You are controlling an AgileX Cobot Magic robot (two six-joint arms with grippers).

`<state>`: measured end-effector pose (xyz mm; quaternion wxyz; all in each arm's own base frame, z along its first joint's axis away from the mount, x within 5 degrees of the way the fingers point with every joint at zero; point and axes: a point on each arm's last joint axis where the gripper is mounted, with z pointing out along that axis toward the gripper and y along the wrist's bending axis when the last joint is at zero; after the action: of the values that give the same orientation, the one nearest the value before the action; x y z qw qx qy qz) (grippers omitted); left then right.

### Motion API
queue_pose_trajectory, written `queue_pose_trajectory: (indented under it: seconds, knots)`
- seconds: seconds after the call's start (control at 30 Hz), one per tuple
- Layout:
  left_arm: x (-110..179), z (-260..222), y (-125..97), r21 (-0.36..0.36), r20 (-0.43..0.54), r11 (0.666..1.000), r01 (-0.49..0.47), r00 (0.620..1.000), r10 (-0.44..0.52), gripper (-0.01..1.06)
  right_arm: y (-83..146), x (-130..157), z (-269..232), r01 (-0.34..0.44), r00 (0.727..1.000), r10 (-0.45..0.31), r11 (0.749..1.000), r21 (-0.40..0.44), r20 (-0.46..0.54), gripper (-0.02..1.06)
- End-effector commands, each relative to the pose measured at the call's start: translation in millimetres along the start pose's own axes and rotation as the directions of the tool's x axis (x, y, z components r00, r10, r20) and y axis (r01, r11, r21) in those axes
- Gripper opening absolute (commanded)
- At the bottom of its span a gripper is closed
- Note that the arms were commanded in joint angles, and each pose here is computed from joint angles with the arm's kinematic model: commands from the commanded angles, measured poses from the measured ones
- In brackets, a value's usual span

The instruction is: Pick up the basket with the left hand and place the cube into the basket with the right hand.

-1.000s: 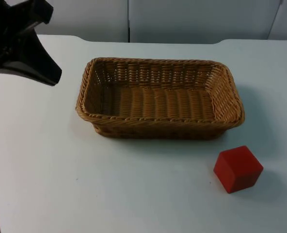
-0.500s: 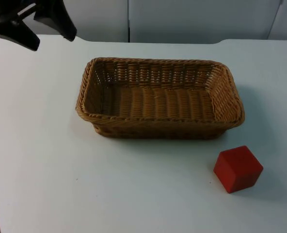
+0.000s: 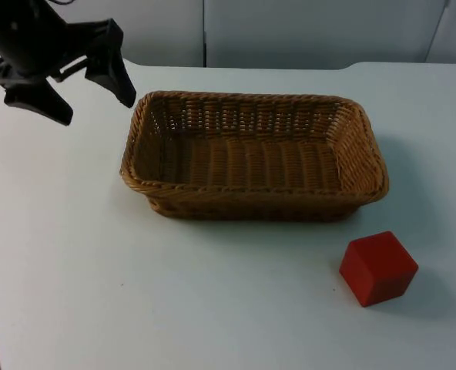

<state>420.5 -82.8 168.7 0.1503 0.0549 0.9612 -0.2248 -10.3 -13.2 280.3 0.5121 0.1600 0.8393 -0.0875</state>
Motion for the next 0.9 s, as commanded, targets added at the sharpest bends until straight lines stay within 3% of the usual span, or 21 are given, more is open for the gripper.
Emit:
queue_pose_trajectory:
  seconds: [0.0, 0.2, 0.57, 0.63, 0.67, 0.7, 0.8, 0.87]
  knots:
    - [-2.2, 5.9, -2.9, 0.024, -0.008, 1.000, 0.018, 1.000, -0.018, 0.83, 0.1, 0.8, 0.3, 0.004, 1.000, -0.004, 1.000, 0.002, 0.005, 0.00]
    - [-2.4, 25.9, -6.8, 0.078, -0.011, 0.997, 0.003, 1.000, -0.002, 0.83, 0.1, 0.8, 0.3, 0.004, 1.000, -0.004, 1.000, 0.002, 0.005, 0.00]
    - [2.9, 58.2, -12.2, 0.045, -0.013, 0.998, -0.050, 0.999, 0.051, 0.81, 0.1, 0.8, 0.3, 0.004, 1.000, -0.004, 1.000, 0.002, 0.005, 0.00]
    - [3.0, 62.4, -9.5, 0.036, -0.007, 0.998, -0.046, 0.999, 0.046, 0.66, 0.1, 0.8, 0.3, 0.004, 1.000, -0.004, 1.000, 0.002, 0.005, 0.00]
    - [2.0, 63.4, -8.1, 0.025, 0.005, 0.999, -0.048, 0.999, 0.048, 0.52, 0.1, 0.8, 0.3, 0.004, 1.000, -0.004, 1.000, 0.002, 0.005, 0.00]
    - [2.0, 63.4, -8.1, 0.025, 0.005, 0.999, -0.048, 0.999, 0.048, 0.52, 0.1, 0.8, 0.3, 0.004, 1.000, -0.004, 1.000, 0.002, 0.005, 0.00]
    - [-0.9, 67.5, -3.1, -0.011, 0.043, 0.999, -0.051, 0.998, 0.051, 0.00, 0.1, 0.8, 0.3, 0.004, 1.000, -0.004, 1.000, 0.002, 0.005, 0.00]
    - [-1.7, 67.1, -2.6, -0.007, 0.050, 1.000, -0.029, 0.998, 0.029, 0.00, 0.1, 0.8, 0.3, 0.004, 1.000, -0.004, 1.000, 0.002, 0.005, 0.00]
